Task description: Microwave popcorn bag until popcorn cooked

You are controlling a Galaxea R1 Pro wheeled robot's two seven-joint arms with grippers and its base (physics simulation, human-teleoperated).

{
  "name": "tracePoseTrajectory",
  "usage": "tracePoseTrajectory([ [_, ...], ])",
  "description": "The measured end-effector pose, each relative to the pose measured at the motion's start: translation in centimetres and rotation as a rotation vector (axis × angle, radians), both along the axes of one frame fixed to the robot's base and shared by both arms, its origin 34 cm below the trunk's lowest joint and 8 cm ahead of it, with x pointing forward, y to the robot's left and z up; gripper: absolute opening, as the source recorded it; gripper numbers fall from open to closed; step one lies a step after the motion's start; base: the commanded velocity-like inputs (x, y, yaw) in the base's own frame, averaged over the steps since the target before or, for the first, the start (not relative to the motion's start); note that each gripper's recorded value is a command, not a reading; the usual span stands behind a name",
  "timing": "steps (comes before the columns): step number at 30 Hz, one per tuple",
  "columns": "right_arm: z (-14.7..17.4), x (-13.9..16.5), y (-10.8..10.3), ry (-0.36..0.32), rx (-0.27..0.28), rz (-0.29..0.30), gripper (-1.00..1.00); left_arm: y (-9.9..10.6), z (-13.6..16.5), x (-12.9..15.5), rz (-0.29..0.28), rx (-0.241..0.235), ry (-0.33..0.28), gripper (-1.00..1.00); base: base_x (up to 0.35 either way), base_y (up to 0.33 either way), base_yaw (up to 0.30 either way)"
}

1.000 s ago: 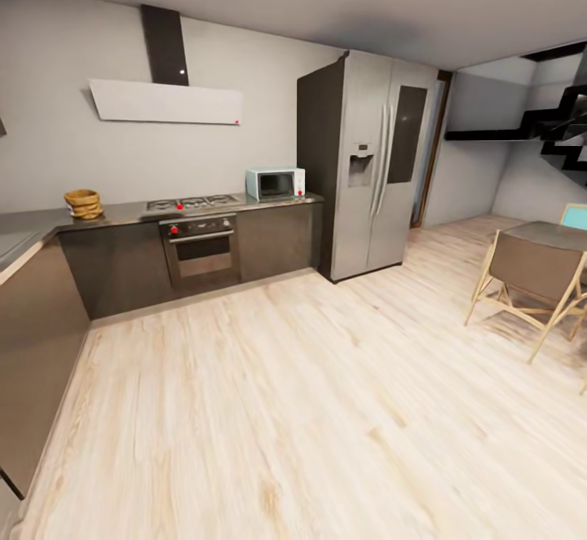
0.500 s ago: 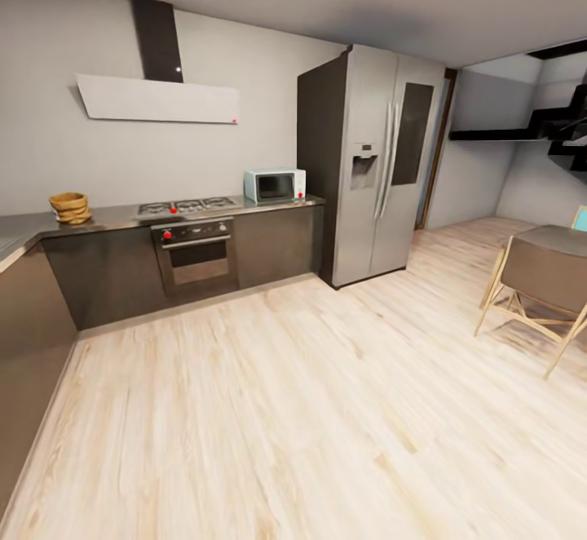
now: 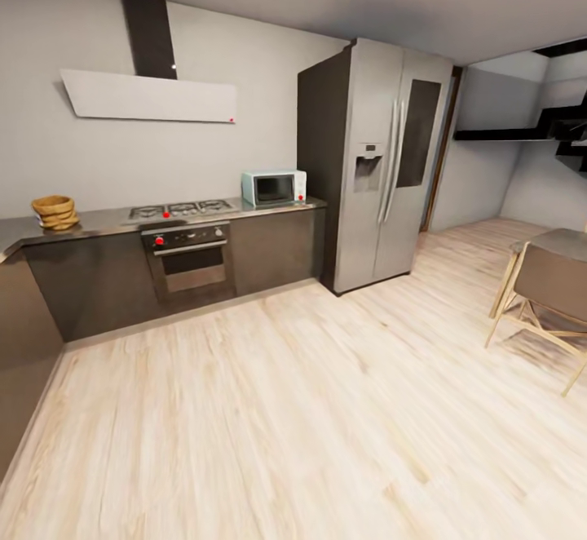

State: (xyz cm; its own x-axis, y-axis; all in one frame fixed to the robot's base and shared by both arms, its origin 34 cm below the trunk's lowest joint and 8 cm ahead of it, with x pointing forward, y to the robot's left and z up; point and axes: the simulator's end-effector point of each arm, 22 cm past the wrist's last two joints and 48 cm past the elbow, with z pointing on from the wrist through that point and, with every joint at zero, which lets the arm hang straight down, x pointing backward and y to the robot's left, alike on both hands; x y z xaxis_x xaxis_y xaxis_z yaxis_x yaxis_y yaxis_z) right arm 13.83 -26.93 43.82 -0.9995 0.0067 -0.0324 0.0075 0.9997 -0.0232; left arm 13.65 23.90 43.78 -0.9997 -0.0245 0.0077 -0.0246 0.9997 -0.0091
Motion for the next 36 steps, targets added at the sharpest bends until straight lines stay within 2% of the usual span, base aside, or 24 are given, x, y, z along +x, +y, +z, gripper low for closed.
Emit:
tracePoseTrajectory([
  [36,0.01,0.08,-0.32,-0.003,-0.004,0.004,1.0,-0.04,0.0,0.0,0.001,0.0,0.0,1.0,0.322,0.0,0.0],
])
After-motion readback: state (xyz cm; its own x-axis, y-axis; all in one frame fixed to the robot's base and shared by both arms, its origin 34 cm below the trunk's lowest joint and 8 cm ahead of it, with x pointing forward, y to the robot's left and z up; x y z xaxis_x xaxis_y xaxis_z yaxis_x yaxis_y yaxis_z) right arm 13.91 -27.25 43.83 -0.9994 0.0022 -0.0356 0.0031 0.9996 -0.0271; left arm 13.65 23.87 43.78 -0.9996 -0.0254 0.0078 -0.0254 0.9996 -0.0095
